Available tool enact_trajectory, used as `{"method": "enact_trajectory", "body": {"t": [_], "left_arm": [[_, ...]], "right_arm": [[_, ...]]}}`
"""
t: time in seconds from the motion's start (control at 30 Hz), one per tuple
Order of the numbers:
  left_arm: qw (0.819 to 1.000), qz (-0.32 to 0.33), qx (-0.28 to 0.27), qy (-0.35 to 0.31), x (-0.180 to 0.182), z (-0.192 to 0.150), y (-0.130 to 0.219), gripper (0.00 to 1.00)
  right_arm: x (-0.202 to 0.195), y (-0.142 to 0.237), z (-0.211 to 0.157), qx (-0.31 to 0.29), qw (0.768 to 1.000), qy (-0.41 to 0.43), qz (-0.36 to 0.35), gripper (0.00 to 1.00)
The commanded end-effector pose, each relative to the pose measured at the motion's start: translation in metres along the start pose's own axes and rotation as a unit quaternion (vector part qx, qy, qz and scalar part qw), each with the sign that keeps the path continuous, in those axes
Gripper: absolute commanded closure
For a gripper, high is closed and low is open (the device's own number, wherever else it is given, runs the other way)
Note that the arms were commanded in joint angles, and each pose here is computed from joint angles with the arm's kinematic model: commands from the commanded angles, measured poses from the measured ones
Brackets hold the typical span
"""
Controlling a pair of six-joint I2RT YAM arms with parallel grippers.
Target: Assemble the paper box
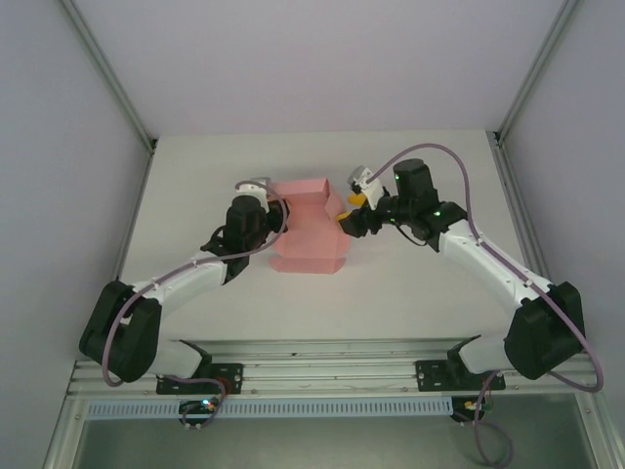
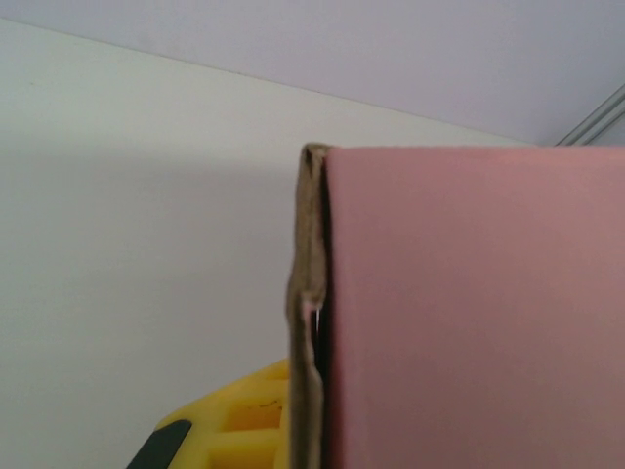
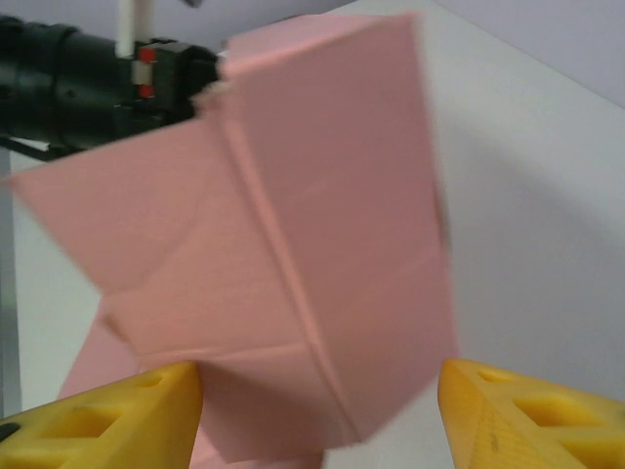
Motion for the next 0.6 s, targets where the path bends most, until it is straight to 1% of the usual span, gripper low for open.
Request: {"method": "enact_trajectory", "body": {"t": [0.0,0.13,0.23,0.3,0.37,0.47,0.5,0.57], "left_arm": [[1.000,-0.024,-0.002,-0.014,-0.018,0.009,-0.001,1.00],[0.999,-0.032,-0.002,-0.019,-0.024,0.006,-0.002,1.00],[0.999,-0.031,0.000,-0.030,-0.029,0.004,-0.002,1.00],[0.999,-0.027,0.000,-0.037,-0.031,0.003,-0.001,1.00],[0.999,-0.021,-0.001,-0.043,-0.032,0.002,0.001,1.00],[0.999,-0.014,-0.006,-0.045,-0.032,0.002,0.002,1.00],[0.999,-0.014,-0.006,-0.044,-0.032,0.001,0.002,1.00],[0.999,-0.017,-0.005,-0.046,-0.035,0.001,0.002,1.00]], "right_arm": [[0.000,-0.010,0.002,0.015,0.999,0.034,-0.013,0.35],[-0.014,-0.024,0.009,0.021,0.995,0.047,-0.087,0.38],[-0.020,-0.029,0.017,0.014,0.990,0.052,-0.127,0.46],[-0.027,-0.029,0.023,0.003,0.985,0.045,-0.165,0.53],[-0.039,-0.027,0.026,-0.002,0.973,0.034,-0.229,0.56],[-0.058,-0.019,0.025,0.003,0.945,0.021,-0.327,0.57],[-0.062,-0.017,0.024,0.003,0.937,0.016,-0.349,0.60],[-0.065,-0.016,0.023,0.008,0.925,0.015,-0.380,0.61]]}}
Point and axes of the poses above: each hand's point on the last joint's axis, 136 mm out from that joint toward the fingers, its own y axis back along the fingers, its own x axis along the line the jaws close on, z = x × y, the point moved 2 cm from there along y, back along the fingers, and after that the axes turned 9 degrees about y, right-handed, at the moved point
